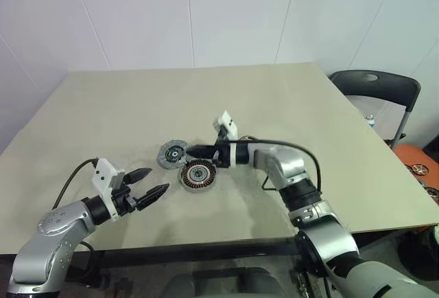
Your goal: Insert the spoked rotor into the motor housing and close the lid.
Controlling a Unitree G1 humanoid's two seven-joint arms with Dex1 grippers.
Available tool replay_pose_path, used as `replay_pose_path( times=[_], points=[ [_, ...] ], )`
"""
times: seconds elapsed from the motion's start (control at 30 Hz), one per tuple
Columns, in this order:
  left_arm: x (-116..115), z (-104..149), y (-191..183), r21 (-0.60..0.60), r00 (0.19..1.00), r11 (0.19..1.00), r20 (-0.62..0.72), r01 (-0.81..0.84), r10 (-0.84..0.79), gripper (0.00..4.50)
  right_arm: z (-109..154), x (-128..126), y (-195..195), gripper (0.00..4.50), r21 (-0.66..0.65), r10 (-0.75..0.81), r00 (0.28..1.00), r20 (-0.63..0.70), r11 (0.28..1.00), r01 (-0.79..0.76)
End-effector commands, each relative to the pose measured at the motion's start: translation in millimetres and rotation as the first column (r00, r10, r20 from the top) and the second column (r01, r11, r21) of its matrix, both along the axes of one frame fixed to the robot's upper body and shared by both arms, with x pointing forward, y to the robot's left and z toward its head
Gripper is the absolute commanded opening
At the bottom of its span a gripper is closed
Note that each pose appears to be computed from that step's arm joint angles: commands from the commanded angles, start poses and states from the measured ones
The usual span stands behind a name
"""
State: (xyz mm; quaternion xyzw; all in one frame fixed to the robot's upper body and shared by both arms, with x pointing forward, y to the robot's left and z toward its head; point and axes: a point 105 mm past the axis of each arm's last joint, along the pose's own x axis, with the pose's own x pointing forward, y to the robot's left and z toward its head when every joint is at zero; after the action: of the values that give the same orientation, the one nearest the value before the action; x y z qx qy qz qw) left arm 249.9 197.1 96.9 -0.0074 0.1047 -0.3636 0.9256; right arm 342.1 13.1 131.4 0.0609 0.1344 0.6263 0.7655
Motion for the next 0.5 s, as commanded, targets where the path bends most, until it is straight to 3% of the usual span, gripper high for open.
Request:
replay_pose_path(
  times=[0.03, 0.27, 0.5],
  points=[
    [2.5, 11.0, 0.3, 0.016, 0.999, 1.000, 0.054, 0.002, -0.003, 4.02, -15.3, -6.9, 2.4, 0.04, -0.068, 0.025, 0.999, 0.035, 0.997, -0.022],
    [1.7, 11.8, 0.9, 0.017, 0.998, 1.000, 0.055, -0.002, 0.001, 4.02, -52.5, -11.8, 4.9, 0.04, -0.227, 0.029, 0.993, 0.119, 0.974, -0.001],
    [1.5, 11.7, 1.1, 0.018, 0.999, 1.000, 0.051, -0.002, 0.001, 4.02, -64.3, -7.2, 0.7, 0.04, -0.268, 0.007, 0.988, 0.155, 0.963, 0.035]
  ],
)
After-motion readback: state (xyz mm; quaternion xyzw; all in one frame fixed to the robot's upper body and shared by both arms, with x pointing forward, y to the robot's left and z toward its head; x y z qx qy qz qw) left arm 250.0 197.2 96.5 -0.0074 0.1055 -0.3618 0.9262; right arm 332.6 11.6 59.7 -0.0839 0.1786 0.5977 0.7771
